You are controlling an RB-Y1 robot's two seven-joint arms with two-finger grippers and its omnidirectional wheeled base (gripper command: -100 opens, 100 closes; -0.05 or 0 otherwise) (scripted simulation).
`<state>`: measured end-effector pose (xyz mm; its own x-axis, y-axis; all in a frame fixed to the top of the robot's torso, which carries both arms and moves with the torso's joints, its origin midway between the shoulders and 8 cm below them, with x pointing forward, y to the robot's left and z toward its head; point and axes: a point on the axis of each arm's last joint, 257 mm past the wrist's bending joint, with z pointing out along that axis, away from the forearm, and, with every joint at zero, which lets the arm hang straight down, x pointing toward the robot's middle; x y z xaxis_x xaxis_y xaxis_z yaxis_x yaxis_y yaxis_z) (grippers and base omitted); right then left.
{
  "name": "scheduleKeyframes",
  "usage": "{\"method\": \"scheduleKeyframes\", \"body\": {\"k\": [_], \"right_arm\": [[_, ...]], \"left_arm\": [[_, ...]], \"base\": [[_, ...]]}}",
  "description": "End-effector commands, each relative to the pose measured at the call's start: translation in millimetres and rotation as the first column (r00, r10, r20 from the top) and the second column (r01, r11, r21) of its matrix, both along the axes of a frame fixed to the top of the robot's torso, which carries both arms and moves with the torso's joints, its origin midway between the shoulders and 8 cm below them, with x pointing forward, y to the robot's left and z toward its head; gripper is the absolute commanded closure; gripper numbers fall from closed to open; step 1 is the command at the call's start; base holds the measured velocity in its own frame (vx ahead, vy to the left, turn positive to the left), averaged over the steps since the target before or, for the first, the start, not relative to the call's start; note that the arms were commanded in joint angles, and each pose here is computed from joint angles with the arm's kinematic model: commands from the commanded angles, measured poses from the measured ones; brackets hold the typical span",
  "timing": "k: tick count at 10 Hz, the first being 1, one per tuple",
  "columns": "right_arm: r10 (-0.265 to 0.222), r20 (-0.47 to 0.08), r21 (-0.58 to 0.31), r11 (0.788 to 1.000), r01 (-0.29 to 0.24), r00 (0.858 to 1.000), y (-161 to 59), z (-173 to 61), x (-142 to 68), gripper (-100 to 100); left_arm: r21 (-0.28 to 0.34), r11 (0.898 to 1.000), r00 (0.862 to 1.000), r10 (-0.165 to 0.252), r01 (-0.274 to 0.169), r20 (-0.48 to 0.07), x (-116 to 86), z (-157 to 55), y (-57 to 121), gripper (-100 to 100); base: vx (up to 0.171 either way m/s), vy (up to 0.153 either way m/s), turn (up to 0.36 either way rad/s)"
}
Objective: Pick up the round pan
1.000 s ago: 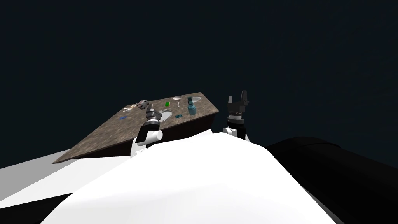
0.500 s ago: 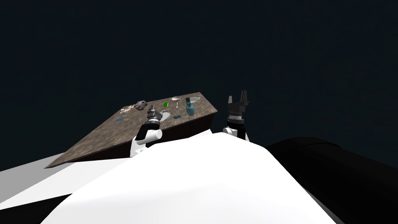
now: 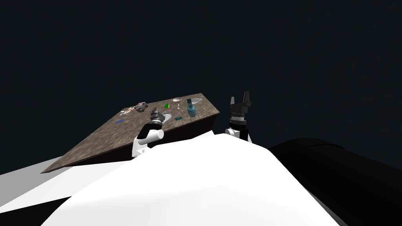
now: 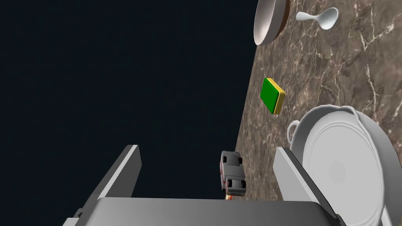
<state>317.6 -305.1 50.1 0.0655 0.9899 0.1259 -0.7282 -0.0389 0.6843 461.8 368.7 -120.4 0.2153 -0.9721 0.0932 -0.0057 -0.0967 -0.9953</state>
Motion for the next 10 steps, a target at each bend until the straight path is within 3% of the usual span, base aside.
{"method": "scheduleKeyframes", "body": {"k": [1, 5, 10], "right_arm": [[0.000, 0.000, 0.000, 1.000, 0.000, 1.000, 0, 0, 0, 0], [0.000, 0.000, 0.000, 1.000, 0.000, 1.000, 0, 0, 0, 0], [0.000, 0.000, 0.000, 1.000, 0.000, 1.000, 0, 0, 0, 0]], "left_arm": [[-0.012, 1.000, 0.999, 0.005, -0.006, -0.037, 1, -10, 2.5, -100], [-0.046, 0.999, 0.992, 0.018, -0.024, -0.127, 3, -32, 6.0, -100], [-0.092, 0.994, 0.969, 0.030, -0.054, -0.246, 2, -63, 9.1, -100]], "base": [[0.009, 0.015, -0.008], [0.012, 0.025, -0.007], [0.013, 0.037, 0.000]]}}
